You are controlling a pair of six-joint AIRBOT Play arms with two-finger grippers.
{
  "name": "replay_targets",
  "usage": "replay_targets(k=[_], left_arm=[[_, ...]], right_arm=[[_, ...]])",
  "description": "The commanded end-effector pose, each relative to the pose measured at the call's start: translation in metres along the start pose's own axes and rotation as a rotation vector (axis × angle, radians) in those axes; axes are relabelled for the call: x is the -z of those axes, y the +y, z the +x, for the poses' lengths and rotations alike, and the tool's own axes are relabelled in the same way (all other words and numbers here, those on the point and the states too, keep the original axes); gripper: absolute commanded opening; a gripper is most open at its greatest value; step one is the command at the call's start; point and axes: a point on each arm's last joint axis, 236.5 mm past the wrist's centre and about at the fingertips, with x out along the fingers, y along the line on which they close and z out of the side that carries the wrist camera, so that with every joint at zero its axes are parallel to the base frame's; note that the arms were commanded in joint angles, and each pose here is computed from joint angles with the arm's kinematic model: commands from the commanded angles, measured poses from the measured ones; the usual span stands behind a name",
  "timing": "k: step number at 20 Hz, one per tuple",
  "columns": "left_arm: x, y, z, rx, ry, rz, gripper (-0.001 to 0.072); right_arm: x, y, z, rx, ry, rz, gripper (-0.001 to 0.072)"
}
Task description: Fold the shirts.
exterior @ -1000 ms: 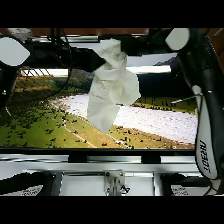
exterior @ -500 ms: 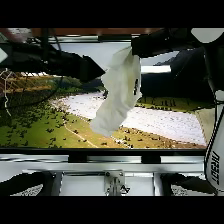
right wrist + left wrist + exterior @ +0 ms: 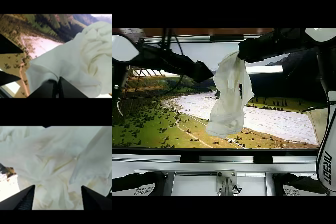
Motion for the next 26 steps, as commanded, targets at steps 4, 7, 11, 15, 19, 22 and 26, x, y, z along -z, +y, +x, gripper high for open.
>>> replay_targets(k=[4, 7, 11, 15, 19, 22, 26], left_arm=[[-0.018, -0.034, 0.029, 0.161, -0.078, -0.011, 0.072], [-0.019, -0.043, 0.043, 0.231, -0.086, -0.055, 0.072], [-0.009, -0.034, 0.078, 0.305, -0.054, -0.173, 0.0069], [-0.031, -0.006, 0.059, 0.286, -0.156, -0.167, 0.006], [-0.047, 0.025, 0.024, 0.221, -0.229, -0.159, 0.006], [-0.054, 0.04, 0.01, 0.188, -0.26, -0.127, 0.006], [-0.058, 0.054, 0.004, 0.157, -0.284, -0.105, 0.006]], right_arm=[[0.008, -0.013, 0.013, 0.031, 0.039, 0.03, 0.0087], [0.009, -0.014, 0.017, 0.028, 0.046, 0.034, 0.0087], [0.009, -0.011, 0.018, 0.016, 0.047, 0.038, 0.0087], [0.026, -0.014, 0.016, 0.025, 0.116, 0.061, 0.0632], [0.075, -0.042, -0.001, 0.135, 0.322, 0.16, 0.0638], [0.12, -0.051, -0.027, 0.183, 0.522, 0.237, 0.0638], [0.167, -0.072, -0.035, 0.333, 0.568, 0.354, 0.0637]])
